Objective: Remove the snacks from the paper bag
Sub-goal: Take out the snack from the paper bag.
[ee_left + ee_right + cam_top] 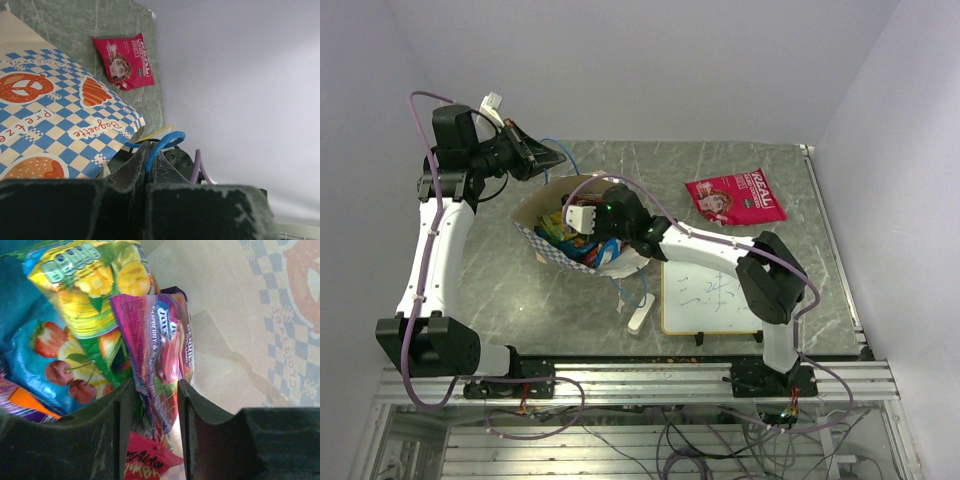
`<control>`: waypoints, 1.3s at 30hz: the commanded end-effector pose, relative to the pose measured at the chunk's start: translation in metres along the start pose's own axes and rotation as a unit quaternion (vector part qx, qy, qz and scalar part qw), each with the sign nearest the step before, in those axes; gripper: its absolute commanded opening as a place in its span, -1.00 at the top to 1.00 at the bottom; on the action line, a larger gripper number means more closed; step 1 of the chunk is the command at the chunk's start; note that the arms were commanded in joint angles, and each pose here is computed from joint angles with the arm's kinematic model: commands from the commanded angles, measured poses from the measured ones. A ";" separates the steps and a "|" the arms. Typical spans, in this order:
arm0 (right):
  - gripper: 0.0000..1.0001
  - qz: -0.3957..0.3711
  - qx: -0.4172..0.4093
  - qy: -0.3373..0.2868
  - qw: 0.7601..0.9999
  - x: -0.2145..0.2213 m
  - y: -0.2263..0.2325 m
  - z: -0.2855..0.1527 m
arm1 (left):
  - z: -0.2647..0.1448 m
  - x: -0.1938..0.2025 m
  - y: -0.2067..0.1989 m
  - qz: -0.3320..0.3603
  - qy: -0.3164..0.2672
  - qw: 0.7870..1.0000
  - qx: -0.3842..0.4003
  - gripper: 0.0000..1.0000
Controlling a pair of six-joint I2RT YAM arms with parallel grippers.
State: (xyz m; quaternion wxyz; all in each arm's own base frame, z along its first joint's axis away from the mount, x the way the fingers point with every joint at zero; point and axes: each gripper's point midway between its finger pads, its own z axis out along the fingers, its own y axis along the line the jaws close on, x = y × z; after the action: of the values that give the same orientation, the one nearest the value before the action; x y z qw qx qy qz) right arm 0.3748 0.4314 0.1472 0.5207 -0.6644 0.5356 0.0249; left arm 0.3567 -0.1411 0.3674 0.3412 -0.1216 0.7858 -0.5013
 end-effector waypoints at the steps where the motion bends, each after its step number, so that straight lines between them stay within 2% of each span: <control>1: 0.21 0.025 0.019 -0.019 0.999 -0.005 -0.018 0.012 | -0.009 0.005 -0.018 0.020 0.007 1.000 0.022 0.86; 9: 0.19 0.021 0.009 -0.010 1.000 0.009 -0.016 0.033 | -0.009 0.007 -0.015 0.021 0.017 1.000 0.015 0.86; 16: -0.06 0.007 -0.022 -0.015 1.000 0.016 0.001 0.042 | -0.008 0.008 -0.012 0.020 0.022 1.000 0.011 0.86; 22: -0.09 0.044 0.032 -0.001 0.999 0.023 -0.021 0.053 | -0.008 0.010 -0.009 0.018 0.025 0.999 0.008 0.86; 27: 0.16 0.062 0.059 0.003 0.996 0.031 -0.039 0.057 | -0.010 0.011 -0.009 0.022 0.025 0.999 0.002 0.86; 31: 0.34 0.061 0.051 -0.002 0.997 0.034 -0.038 0.061 | -0.010 0.010 -0.009 0.026 0.023 0.999 -0.003 0.86; 35: 0.75 0.064 0.034 -0.021 0.997 0.024 -0.037 0.058 | -0.011 0.008 -0.009 0.029 0.019 0.999 -0.007 0.86; 39: 1.00 0.073 0.021 -0.044 0.996 0.006 -0.040 0.048 | -0.012 0.005 -0.007 0.027 0.011 0.999 -0.015 0.86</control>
State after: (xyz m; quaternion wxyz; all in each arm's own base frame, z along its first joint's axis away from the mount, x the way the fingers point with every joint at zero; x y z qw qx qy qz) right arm 0.4349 0.4495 0.1194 0.5365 -0.6202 0.5700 0.0510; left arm 0.3457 -0.1402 0.3592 0.3239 -0.1095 0.8051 -0.4848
